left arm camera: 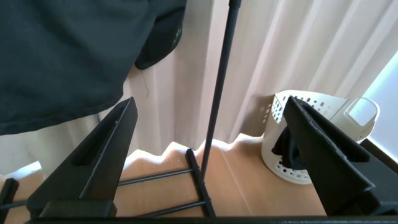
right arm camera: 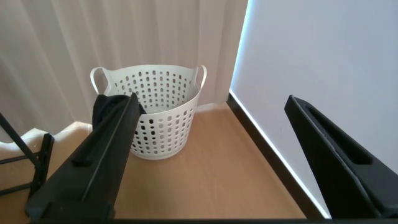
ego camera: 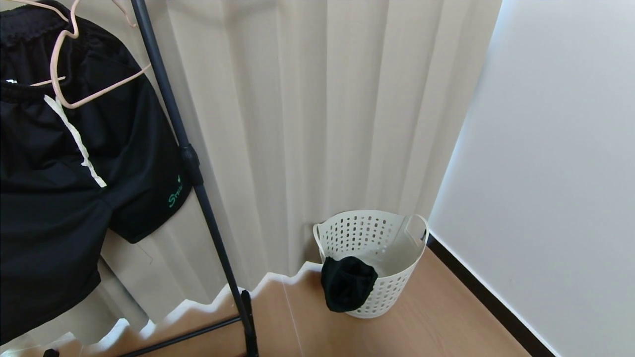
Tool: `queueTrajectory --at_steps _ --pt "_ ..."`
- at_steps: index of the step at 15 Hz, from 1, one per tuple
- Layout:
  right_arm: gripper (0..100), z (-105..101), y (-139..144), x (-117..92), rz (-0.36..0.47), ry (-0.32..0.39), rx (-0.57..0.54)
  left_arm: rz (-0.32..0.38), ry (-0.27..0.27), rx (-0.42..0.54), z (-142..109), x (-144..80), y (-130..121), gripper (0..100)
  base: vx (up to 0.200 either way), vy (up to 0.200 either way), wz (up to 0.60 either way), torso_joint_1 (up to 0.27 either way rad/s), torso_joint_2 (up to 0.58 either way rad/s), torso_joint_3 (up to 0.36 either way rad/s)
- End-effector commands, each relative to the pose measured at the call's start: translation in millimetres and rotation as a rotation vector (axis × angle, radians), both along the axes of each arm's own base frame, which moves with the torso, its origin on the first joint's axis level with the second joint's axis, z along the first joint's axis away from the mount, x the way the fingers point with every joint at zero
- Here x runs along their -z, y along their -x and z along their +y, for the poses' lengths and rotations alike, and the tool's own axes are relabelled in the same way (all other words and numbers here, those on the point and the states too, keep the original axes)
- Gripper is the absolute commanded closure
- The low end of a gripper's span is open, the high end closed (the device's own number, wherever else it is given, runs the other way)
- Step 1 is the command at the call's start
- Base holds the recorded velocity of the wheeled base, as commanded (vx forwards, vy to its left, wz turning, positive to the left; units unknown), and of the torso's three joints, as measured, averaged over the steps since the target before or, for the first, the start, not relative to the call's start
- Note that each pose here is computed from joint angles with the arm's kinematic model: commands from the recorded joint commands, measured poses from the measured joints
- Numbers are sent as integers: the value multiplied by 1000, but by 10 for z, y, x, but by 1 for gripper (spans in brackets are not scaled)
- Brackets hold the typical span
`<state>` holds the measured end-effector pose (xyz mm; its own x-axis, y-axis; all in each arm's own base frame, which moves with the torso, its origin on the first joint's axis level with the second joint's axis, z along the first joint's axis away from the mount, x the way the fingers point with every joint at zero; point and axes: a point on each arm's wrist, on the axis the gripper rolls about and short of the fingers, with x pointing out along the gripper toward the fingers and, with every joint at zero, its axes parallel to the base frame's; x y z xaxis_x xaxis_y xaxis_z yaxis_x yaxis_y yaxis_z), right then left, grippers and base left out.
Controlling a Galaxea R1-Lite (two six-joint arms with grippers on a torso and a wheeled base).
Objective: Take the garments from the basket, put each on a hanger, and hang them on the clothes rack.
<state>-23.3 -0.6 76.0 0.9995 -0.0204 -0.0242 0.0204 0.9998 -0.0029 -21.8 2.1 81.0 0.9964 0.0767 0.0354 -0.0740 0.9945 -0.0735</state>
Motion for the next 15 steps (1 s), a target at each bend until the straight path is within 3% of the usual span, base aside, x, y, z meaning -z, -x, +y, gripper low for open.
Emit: queueTrajectory --at_steps 1,7,15 --pt "0 0 -2 6 2 -1 0 0 -2 0 0 0 0 0 0 0 0 0 0 0" --pt "0 0 -2 3 -1 -7 -2 2 -3 2 -1 1 0 0 0 0 0 0 2 -26" --pt "0 0 -2 3 -1 -5 -3 7 -14 10 -3 6 -1 0 0 0 0 3 3 -185"
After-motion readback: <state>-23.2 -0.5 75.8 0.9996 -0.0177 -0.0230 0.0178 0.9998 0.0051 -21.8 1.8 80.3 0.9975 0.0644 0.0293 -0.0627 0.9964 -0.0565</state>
